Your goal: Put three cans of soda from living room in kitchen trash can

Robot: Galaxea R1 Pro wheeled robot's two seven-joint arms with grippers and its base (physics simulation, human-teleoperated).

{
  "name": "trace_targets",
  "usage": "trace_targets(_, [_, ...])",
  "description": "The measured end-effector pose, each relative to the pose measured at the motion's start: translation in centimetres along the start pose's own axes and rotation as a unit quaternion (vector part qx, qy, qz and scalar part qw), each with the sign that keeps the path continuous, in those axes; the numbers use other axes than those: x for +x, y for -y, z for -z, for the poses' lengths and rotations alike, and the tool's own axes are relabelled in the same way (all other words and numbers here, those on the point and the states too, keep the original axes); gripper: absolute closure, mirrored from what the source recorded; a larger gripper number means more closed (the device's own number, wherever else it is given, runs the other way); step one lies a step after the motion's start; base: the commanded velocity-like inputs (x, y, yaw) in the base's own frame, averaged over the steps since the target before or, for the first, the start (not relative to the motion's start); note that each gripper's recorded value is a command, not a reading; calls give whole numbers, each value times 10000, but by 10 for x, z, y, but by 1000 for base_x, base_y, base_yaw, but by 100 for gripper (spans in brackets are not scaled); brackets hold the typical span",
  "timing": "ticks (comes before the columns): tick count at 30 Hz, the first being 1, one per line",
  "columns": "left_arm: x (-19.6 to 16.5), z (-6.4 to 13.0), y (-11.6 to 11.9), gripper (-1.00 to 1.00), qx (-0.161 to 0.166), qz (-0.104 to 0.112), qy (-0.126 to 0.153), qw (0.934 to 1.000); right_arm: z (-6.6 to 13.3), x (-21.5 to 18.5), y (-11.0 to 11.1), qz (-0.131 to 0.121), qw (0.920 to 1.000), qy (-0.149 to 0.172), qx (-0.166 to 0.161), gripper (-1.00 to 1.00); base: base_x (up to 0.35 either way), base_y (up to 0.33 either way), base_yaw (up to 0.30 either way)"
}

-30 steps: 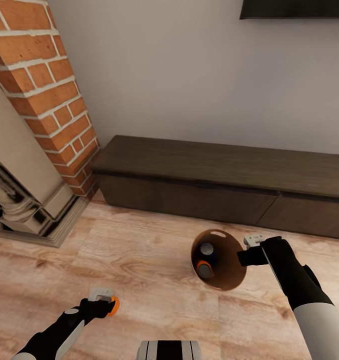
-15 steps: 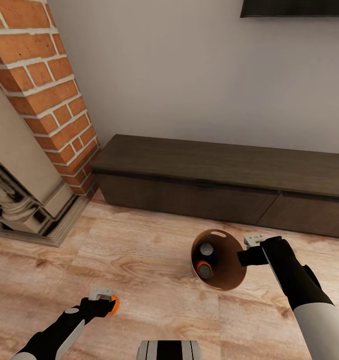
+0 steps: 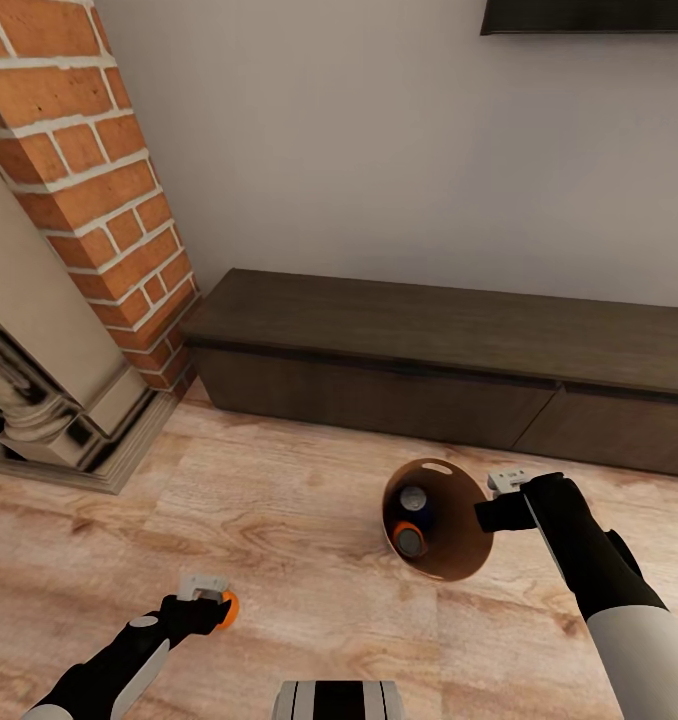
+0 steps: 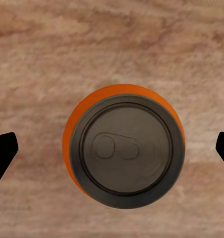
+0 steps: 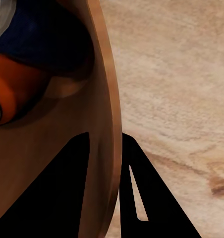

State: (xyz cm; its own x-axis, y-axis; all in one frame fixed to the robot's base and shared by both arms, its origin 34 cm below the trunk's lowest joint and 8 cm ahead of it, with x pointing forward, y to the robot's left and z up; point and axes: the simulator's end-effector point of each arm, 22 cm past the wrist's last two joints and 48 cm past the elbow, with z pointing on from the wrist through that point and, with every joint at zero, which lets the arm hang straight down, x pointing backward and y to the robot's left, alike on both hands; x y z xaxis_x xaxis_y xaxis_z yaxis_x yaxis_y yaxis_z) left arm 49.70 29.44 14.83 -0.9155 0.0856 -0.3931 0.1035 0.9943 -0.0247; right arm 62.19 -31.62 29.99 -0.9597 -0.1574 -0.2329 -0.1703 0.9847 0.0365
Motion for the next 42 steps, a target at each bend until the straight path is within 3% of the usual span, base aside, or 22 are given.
trace_targets(42, [13, -7, 2, -100, 39, 21, -133, 9999, -15, 9, -2, -4, 9999, -142, -31, 100, 0, 0, 0])
